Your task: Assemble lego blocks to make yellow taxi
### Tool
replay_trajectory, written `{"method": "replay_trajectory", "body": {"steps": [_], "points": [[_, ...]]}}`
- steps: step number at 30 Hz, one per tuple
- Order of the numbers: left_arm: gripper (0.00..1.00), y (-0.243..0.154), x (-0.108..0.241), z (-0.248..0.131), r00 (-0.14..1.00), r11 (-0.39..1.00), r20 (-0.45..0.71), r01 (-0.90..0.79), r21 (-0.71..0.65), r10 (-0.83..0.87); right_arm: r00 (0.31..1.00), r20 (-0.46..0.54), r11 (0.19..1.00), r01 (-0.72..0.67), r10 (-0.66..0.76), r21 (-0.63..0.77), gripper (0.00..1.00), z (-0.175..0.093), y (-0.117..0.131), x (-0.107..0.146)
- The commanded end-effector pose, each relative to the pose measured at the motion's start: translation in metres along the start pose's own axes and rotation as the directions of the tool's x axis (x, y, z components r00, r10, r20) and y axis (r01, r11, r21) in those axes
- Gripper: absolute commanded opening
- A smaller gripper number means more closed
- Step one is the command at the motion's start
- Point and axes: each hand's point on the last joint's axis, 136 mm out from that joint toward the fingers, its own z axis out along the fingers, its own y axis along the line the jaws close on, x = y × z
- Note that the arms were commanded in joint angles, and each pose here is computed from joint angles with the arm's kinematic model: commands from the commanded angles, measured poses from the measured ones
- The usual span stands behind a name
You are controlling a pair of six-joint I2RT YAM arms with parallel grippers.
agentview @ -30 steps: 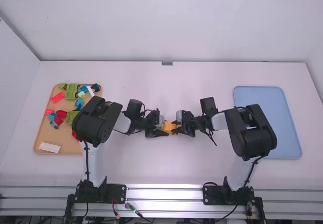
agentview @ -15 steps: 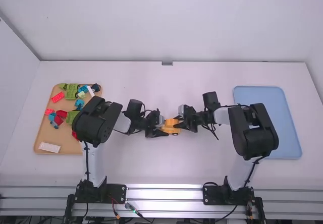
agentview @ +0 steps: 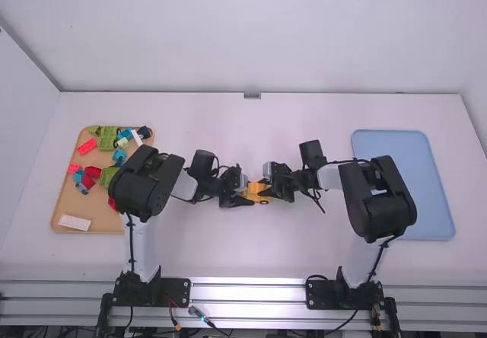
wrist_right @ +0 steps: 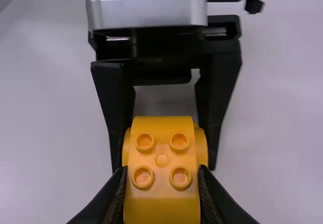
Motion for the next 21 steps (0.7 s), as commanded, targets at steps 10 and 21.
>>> {"method": "replay_trajectory", "body": {"steps": [10,21], "points": [[0.26,-0.007,0.016,0.002,0.998,0.999,-0.057,0.040,-0.006,-0.040,0.999,-0.039,0.999,-0.032,0.032,0.010,0.00,-0.001,0.001,0.009],[0.26,-0.007,0.016,0.002,0.998,0.999,-0.057,0.040,-0.006,-0.040,0.999,-0.028,1.000,-0.029,0.029,0.009,0.00,0.000,0.006,0.010]]}}
